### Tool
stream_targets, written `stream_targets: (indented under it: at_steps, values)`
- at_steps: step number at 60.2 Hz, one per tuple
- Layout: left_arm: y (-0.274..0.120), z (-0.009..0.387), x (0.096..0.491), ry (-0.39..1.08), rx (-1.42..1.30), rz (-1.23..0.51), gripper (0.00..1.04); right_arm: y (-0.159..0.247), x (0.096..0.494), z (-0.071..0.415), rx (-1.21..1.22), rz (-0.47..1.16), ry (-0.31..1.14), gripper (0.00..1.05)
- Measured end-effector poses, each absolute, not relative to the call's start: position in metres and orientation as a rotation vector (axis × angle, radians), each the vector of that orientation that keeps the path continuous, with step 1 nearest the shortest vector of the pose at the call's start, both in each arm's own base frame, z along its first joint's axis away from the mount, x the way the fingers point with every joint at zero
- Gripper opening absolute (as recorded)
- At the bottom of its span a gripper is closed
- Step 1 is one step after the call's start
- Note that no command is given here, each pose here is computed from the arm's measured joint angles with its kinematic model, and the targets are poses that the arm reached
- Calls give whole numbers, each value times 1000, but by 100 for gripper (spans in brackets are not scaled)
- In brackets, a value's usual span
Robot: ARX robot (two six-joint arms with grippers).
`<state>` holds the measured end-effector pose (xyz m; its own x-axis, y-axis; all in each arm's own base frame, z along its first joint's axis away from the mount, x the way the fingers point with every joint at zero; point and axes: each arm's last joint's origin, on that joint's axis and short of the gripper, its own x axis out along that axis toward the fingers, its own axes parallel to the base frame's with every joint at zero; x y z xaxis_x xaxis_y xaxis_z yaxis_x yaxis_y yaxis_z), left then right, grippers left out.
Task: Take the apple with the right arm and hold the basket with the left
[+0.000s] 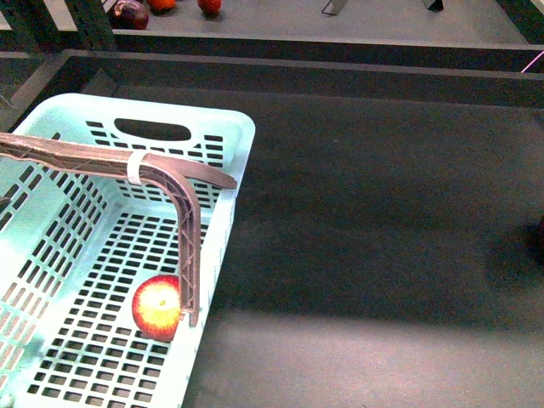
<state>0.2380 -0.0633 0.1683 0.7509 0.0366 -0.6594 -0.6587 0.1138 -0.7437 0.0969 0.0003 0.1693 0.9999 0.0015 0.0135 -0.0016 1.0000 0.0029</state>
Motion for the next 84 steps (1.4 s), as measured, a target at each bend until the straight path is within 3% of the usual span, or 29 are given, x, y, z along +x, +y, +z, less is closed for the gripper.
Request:
stream_targets:
  at_steps: [6, 18, 24, 29, 34, 39, 49, 84]
  values:
    - [-63, 187, 219, 493, -1389, 571, 100, 0, 97, 169, 3, 2, -14, 96]
    - [-67, 204, 198, 447, -1375, 562, 98, 0, 97, 169, 3, 2, -14, 96]
    - [-62, 189, 196, 308, -1165, 208, 80, 0, 97, 169, 3, 2, -14, 96]
    - [-49, 186, 183, 119, -744, 30, 64, 0, 97, 169, 3, 1, -14, 96]
    - [-40, 194, 175, 8, -422, -8, 50, 0, 97, 169, 3, 1, -14, 96]
    - [-32, 190, 167, -3, -188, -9, 34, 0, 97, 169, 3, 2, -14, 96]
    - [-22, 181, 154, 10, -46, -12, 4, 0, 97, 169, 3, 1, -14, 96]
    - [-1, 171, 124, -12, -12, -3, 3, 0, 97, 169, 3, 1, -14, 96]
